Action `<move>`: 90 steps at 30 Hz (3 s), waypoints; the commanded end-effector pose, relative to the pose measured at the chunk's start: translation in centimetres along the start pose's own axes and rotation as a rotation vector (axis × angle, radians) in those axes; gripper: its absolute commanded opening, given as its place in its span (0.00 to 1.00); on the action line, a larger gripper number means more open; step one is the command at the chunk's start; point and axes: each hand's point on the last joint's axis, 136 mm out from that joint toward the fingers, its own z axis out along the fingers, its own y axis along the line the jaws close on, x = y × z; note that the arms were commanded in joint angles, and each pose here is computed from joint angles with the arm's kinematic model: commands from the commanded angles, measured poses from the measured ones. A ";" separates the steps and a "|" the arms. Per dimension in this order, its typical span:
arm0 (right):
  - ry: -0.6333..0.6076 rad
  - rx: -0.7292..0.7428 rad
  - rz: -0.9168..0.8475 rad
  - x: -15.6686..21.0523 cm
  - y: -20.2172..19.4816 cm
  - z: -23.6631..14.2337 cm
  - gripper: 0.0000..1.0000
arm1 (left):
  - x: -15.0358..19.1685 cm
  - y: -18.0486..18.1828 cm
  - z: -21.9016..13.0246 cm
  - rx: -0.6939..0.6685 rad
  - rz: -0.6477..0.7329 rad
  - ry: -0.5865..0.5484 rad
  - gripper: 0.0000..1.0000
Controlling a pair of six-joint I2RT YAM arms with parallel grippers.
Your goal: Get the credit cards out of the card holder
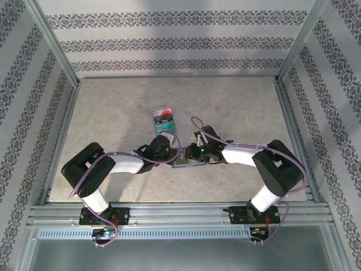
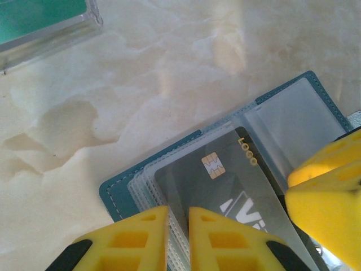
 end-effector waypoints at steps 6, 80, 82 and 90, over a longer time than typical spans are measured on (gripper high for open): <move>0.015 -0.120 0.051 0.1 1.0 0.8 0.23 | 1.7 0.7 0.1 -0.005 -0.021 0.052 0.16; -0.058 -0.199 0.071 -0.7 3.0 -0.6 0.24 | 2.8 1.3 0.1 -0.027 -0.032 0.084 0.15; -0.060 -0.197 0.071 -0.7 2.9 -0.5 0.25 | 2.8 1.3 0.2 -0.025 -0.033 0.087 0.15; -0.080 -0.141 0.053 -0.9 2.2 -1.0 0.25 | 2.6 1.4 0.0 -0.034 -0.026 0.082 0.15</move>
